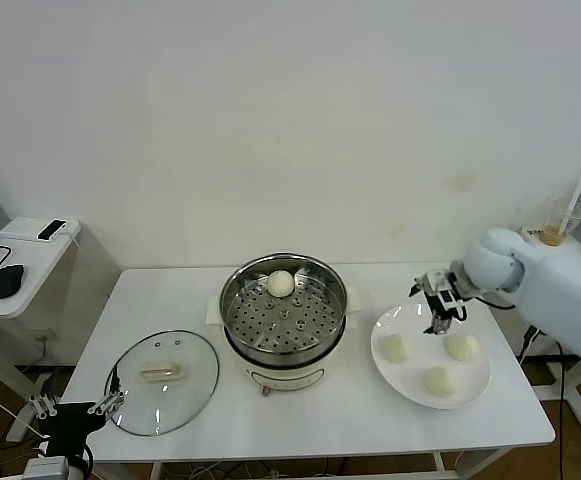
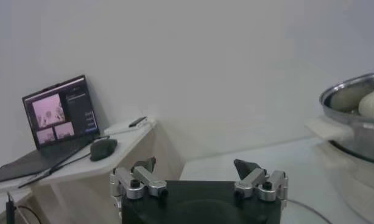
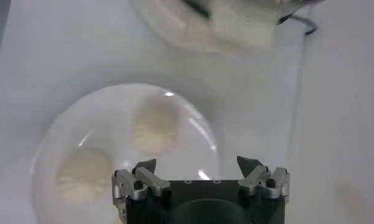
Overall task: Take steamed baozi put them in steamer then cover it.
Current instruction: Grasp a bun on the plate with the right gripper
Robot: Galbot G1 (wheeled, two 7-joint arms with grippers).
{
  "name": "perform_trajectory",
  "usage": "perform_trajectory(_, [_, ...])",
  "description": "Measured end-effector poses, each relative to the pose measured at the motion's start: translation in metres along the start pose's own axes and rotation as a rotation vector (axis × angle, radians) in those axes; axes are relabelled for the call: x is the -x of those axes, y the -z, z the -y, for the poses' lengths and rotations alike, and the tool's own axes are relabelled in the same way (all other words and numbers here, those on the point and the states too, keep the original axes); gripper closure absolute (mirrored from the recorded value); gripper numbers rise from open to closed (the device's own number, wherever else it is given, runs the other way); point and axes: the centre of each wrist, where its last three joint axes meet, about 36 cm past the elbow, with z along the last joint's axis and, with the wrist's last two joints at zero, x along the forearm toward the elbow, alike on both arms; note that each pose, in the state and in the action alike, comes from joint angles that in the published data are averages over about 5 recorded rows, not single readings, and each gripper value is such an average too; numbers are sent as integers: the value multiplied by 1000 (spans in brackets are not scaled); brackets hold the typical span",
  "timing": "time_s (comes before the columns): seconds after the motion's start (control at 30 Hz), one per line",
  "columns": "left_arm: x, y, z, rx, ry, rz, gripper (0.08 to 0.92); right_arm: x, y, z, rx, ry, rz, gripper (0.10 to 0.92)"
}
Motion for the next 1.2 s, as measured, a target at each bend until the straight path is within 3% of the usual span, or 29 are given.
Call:
perform_trajectory(0.53, [1, -6, 1, 7, 5, -16, 177, 64, 9, -14, 54, 44, 26, 200])
perform_trajectory(0.97, [2, -6, 1, 6, 7, -16, 177, 84, 18, -7, 77, 32, 36, 201])
perform_trajectory(1.2, [2, -7, 1, 6, 8, -16, 177, 90, 20, -3, 85, 30, 27, 253])
